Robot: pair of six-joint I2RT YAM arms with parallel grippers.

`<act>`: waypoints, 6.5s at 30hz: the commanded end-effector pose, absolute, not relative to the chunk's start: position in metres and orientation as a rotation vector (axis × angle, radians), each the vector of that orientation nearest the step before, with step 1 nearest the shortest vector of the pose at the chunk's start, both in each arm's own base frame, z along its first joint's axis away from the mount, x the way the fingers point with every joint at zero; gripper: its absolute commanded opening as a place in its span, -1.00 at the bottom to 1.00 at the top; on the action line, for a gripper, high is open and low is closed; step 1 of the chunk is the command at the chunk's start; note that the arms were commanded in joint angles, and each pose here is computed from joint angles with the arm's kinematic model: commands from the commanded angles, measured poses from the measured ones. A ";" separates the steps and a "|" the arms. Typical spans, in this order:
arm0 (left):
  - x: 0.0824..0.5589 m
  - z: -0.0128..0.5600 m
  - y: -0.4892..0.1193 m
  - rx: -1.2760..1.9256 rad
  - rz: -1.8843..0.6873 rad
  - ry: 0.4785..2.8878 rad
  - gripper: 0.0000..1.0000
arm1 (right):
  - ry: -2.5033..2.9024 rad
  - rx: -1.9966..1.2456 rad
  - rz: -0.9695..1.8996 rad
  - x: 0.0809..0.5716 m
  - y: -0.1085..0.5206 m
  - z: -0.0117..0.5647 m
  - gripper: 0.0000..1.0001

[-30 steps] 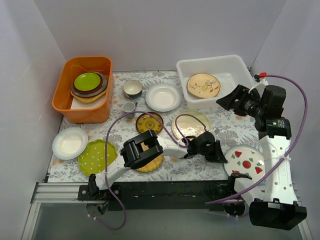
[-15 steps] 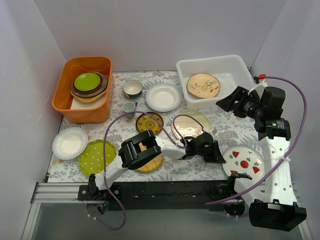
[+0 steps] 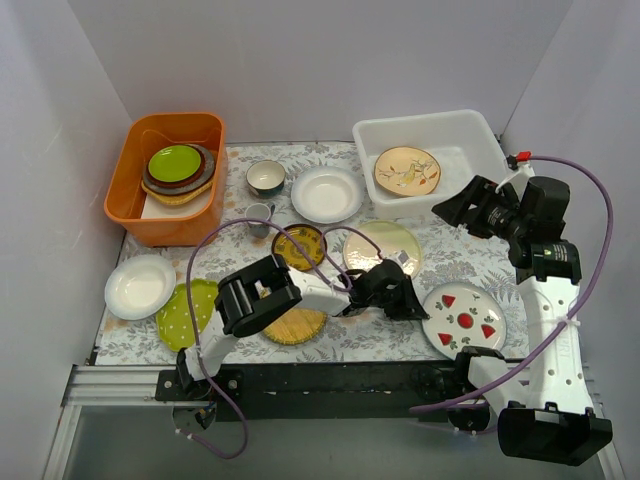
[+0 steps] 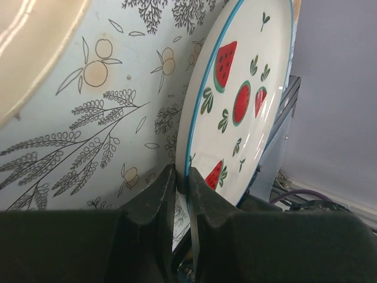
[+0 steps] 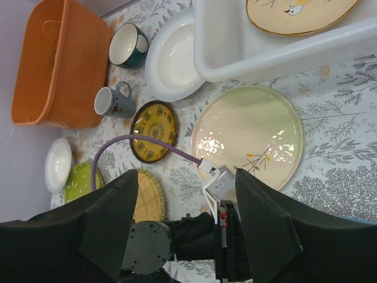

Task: Place the plates into the plastic bin on the countertop
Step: Pick up the plate from the corner of the board, then place the plate in the plastic bin.

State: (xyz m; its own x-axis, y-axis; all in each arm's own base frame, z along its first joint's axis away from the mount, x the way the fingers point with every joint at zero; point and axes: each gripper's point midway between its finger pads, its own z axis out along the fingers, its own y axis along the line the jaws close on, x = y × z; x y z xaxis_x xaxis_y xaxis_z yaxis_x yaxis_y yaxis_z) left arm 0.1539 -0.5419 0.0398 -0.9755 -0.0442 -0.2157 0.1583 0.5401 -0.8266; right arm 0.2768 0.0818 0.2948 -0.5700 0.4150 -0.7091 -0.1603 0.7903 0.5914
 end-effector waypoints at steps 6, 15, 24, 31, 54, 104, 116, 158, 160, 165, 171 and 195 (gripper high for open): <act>0.183 0.149 -0.529 0.037 -1.542 2.288 -1.00 | 2.006 0.155 0.753 0.277 0.080 0.300 0.48; 0.196 0.188 -0.496 0.004 -1.503 2.212 -1.00 | 2.022 0.156 0.734 0.277 0.077 0.294 0.50; 0.197 0.173 -0.479 0.024 -1.426 2.293 -1.00 | 2.030 0.154 0.764 0.276 0.081 0.286 0.49; 0.191 0.158 -0.472 0.006 -1.413 2.344 -1.00 | 2.094 0.165 0.773 0.267 0.082 0.262 0.48; 0.115 0.086 -0.427 0.013 -1.212 2.630 -1.00 | 2.379 0.386 0.947 0.196 0.102 0.119 -0.97; 0.116 0.072 -0.400 -0.165 -1.179 2.566 -1.00 | 2.485 0.088 0.816 0.178 0.146 0.098 -0.45; 0.122 0.122 -0.365 -0.211 -1.172 2.453 -1.00 | 2.461 0.073 0.773 0.179 0.141 0.109 0.36; 0.136 0.241 -0.300 -0.321 -1.222 2.191 -1.00 | 2.172 -0.148 1.432 0.141 0.200 0.132 0.33; 0.136 0.242 -0.301 -0.322 -1.221 2.190 -1.00 | 2.156 -0.152 1.452 0.141 0.202 0.135 0.04; 0.137 0.242 -0.302 -0.317 -1.218 2.190 -1.00 | 2.166 -0.158 1.481 0.138 0.204 0.135 -0.57; 0.137 0.237 -0.304 -0.308 -1.200 2.204 -1.00 | 2.140 -0.179 1.495 0.141 0.206 0.140 -0.97; 0.142 0.192 -0.301 -0.236 -0.934 2.344 0.64 | 2.155 -0.228 1.357 0.181 0.205 0.167 -0.97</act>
